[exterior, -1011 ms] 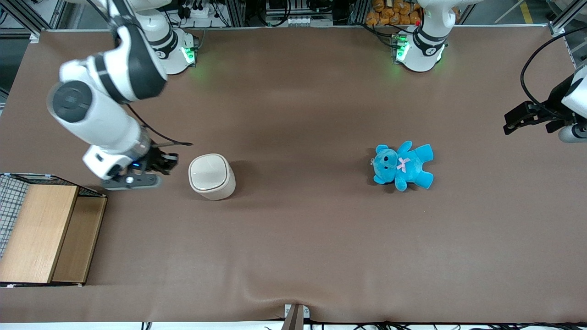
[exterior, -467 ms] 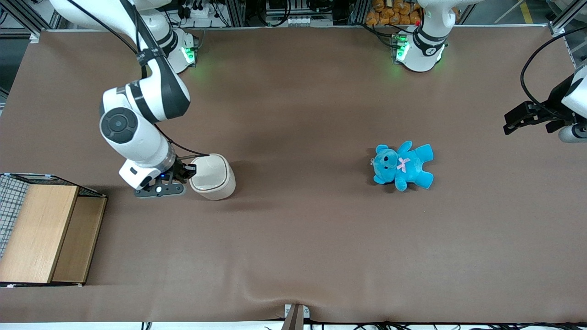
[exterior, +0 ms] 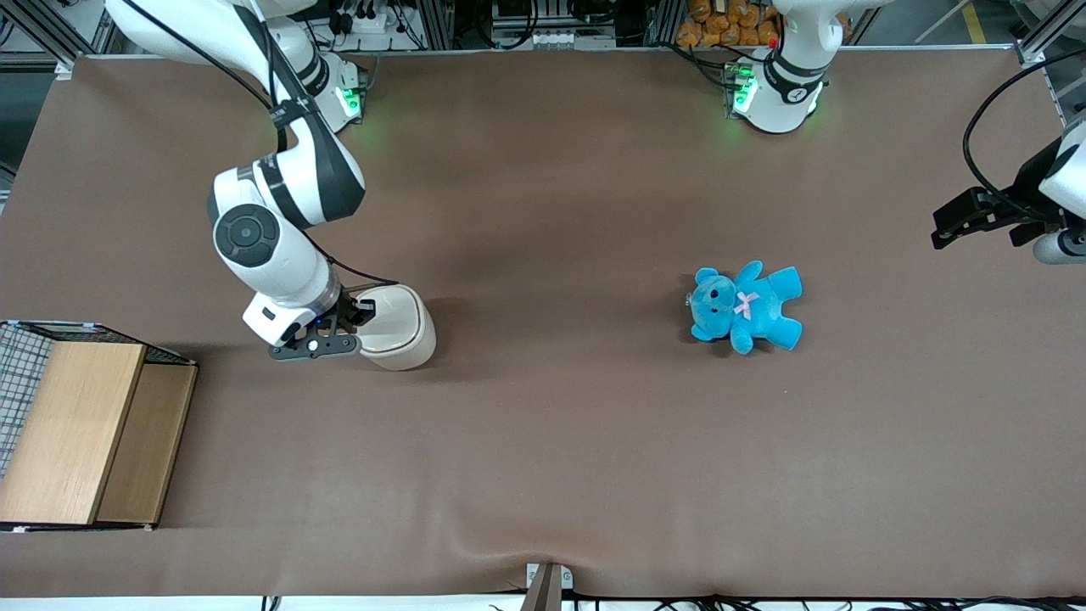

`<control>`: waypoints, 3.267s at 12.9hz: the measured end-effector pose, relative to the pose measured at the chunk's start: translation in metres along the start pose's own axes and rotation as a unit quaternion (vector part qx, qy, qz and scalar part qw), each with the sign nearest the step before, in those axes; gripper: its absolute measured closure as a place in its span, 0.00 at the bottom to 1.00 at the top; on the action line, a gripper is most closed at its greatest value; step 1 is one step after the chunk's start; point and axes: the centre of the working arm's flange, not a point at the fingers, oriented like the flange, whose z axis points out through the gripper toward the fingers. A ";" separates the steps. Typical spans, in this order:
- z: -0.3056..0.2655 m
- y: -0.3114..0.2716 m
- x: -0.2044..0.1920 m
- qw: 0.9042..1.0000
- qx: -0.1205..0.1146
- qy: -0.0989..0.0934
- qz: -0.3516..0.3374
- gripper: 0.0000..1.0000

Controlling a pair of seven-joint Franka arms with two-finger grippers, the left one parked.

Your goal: Open trash can with right arm

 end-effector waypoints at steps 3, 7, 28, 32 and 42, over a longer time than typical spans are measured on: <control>0.012 0.000 -0.005 1.000 0.001 0.003 -0.001 0.99; 0.014 0.001 -0.008 1.000 0.003 0.014 -0.002 0.99; -0.276 0.154 -0.003 0.999 -0.015 0.000 0.029 0.00; -0.308 0.171 -0.009 0.999 -0.017 0.027 0.042 0.00; -0.313 0.197 -0.015 0.998 -0.005 0.030 0.063 0.00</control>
